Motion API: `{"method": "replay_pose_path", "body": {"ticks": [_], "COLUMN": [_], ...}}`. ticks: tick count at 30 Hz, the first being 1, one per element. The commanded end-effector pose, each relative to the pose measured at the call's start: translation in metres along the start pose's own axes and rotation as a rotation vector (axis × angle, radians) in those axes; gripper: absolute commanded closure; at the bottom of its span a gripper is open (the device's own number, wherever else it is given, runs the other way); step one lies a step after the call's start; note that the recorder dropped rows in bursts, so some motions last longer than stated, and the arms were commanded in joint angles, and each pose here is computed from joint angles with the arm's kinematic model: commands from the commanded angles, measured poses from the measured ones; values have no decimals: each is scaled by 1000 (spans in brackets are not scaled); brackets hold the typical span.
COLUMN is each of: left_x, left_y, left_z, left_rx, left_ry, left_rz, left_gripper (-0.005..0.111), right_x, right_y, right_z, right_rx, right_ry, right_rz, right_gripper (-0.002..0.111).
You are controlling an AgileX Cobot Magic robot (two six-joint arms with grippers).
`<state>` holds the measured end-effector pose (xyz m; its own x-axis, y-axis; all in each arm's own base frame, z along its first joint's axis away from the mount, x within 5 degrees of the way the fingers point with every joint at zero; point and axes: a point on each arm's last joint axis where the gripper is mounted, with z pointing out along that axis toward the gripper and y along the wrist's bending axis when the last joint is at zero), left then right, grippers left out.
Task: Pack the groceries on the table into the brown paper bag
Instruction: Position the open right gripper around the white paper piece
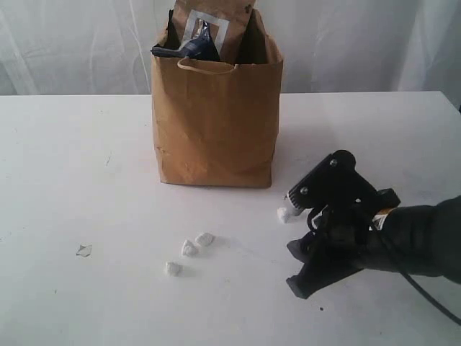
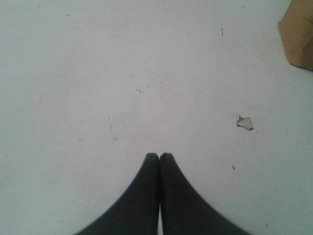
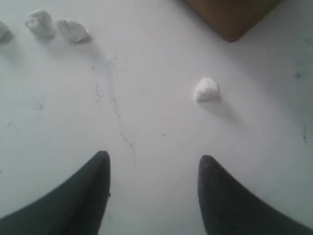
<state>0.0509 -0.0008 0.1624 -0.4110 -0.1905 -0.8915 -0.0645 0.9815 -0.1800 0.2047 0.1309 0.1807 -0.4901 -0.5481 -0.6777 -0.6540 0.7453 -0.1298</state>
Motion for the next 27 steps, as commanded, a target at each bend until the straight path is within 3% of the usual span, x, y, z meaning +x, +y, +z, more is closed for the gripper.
{"method": "replay_pose_path", "body": {"ticks": [1, 5, 11, 16, 23, 25, 27], "left_x": [1, 1, 1, 1, 1, 1, 1], "left_y": [1, 1, 1, 1, 1, 1, 1], "left_z": [0, 0, 0, 0, 0, 0, 0], "left_rx": [-7, -7, -7, -7, -7, -7, -7], "left_ry": [-3, -3, -3, -3, -3, -3, -3], "left_rz": [4, 4, 4, 4, 4, 4, 4], "left_gripper": [107, 107, 107, 107, 107, 107, 107], "right_x": [1, 0, 11, 3, 6, 11, 17], "right_y": [3, 3, 18, 12, 12, 4, -9], "right_z": [0, -1, 15, 27, 32, 35, 41], "right_rx": [74, 195, 130, 237, 236, 230, 213], "right_ry": [-113, -291, -294, -469, -454, -431, -373], "right_rz": [-24, -59, -79, -104, -86, 1, 179], "right_gripper": [56, 56, 56, 56, 56, 56, 56]}}
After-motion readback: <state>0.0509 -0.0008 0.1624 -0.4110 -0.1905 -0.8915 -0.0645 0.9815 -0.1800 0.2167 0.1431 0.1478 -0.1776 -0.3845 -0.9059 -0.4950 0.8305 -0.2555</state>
